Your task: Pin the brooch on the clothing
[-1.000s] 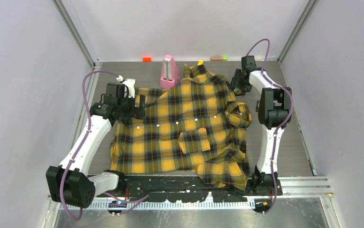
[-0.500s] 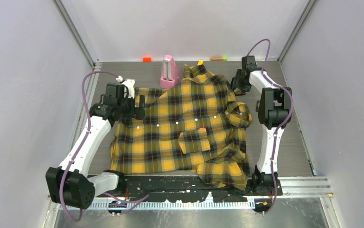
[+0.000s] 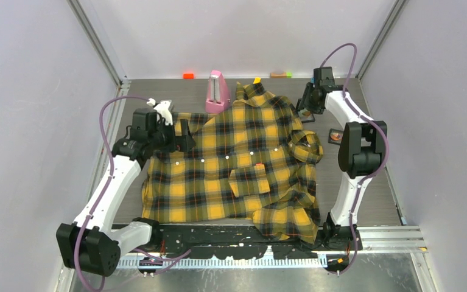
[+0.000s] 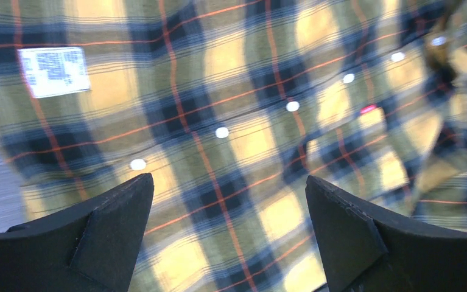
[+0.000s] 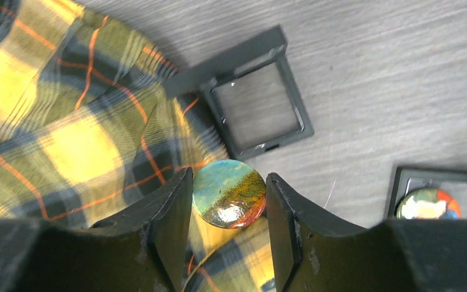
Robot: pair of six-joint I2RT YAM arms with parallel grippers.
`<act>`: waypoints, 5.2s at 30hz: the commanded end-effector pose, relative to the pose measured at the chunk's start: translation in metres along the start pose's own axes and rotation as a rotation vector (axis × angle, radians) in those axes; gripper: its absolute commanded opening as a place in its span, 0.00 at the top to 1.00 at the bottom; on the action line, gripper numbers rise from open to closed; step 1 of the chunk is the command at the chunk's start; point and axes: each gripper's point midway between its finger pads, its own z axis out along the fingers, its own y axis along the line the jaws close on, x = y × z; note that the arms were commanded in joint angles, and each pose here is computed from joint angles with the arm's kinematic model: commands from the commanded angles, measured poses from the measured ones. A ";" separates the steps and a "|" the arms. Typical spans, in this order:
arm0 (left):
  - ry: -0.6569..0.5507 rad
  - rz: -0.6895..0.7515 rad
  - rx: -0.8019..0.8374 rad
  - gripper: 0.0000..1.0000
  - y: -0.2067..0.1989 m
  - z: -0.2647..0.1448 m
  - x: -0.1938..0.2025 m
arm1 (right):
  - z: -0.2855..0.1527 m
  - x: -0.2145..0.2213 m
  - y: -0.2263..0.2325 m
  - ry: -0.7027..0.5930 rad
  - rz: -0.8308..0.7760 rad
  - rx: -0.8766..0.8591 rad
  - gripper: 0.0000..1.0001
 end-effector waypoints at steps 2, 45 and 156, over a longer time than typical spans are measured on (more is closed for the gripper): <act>-0.162 -0.194 0.239 0.00 -0.049 -0.009 -0.024 | -0.060 0.000 0.039 -0.071 0.063 -0.093 0.70; -0.274 -0.323 0.426 0.80 -0.132 0.027 -0.020 | -0.254 0.154 0.298 0.031 0.229 -0.763 0.72; -0.001 -0.133 0.966 0.21 -0.201 -0.108 -0.005 | -0.427 0.164 0.212 0.219 -0.194 -1.522 0.99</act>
